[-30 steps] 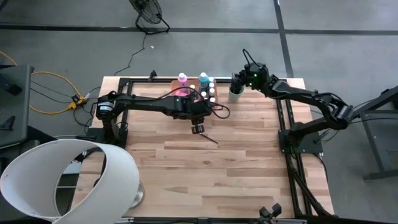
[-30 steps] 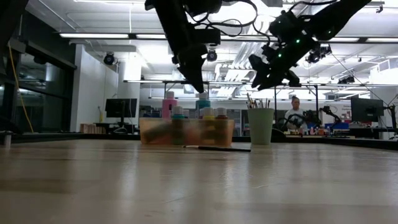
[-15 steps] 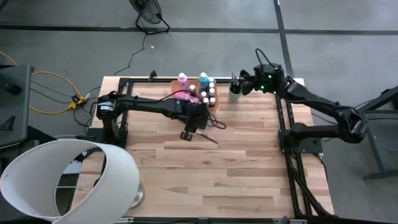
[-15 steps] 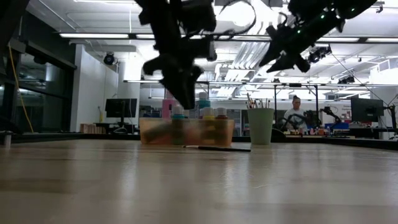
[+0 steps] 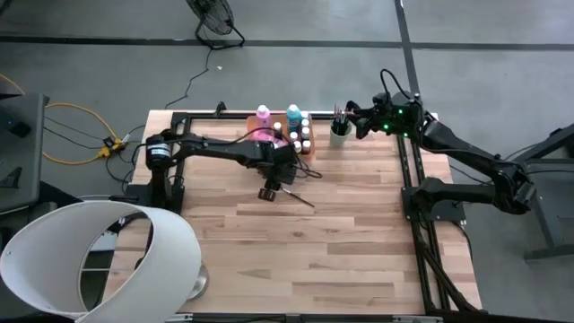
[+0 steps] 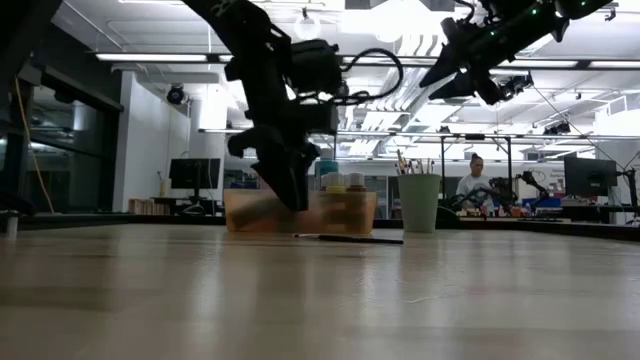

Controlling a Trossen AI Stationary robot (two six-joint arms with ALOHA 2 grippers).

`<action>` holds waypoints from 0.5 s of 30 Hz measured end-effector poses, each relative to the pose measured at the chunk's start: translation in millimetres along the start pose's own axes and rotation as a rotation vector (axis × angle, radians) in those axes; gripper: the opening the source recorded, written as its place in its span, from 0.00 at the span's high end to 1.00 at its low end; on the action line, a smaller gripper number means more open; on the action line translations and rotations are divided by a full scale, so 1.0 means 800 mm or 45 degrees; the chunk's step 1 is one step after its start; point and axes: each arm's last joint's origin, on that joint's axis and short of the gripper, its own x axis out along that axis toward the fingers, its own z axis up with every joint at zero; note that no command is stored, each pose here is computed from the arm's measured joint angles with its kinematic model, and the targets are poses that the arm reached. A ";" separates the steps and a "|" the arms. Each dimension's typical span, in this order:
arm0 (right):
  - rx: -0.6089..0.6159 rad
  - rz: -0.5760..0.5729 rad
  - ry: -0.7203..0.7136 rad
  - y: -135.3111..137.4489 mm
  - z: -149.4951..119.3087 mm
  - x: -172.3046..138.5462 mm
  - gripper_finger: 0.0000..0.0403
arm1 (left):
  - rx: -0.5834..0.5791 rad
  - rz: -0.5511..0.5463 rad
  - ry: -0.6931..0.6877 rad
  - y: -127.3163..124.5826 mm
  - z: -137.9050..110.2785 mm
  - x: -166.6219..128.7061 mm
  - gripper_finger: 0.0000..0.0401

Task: Pick & Place Paint Supplies
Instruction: Put the silver paint brush into the green cup

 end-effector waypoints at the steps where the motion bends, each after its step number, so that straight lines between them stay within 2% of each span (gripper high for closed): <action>1: 0.001 -0.002 0.009 0.000 -0.001 0.000 0.56 | 0.018 -0.004 -0.014 0.001 0.002 0.003 0.68; 15: -0.014 0.016 0.073 0.008 -0.009 0.001 0.56 | 0.106 -0.024 -0.002 0.004 0.000 0.034 0.68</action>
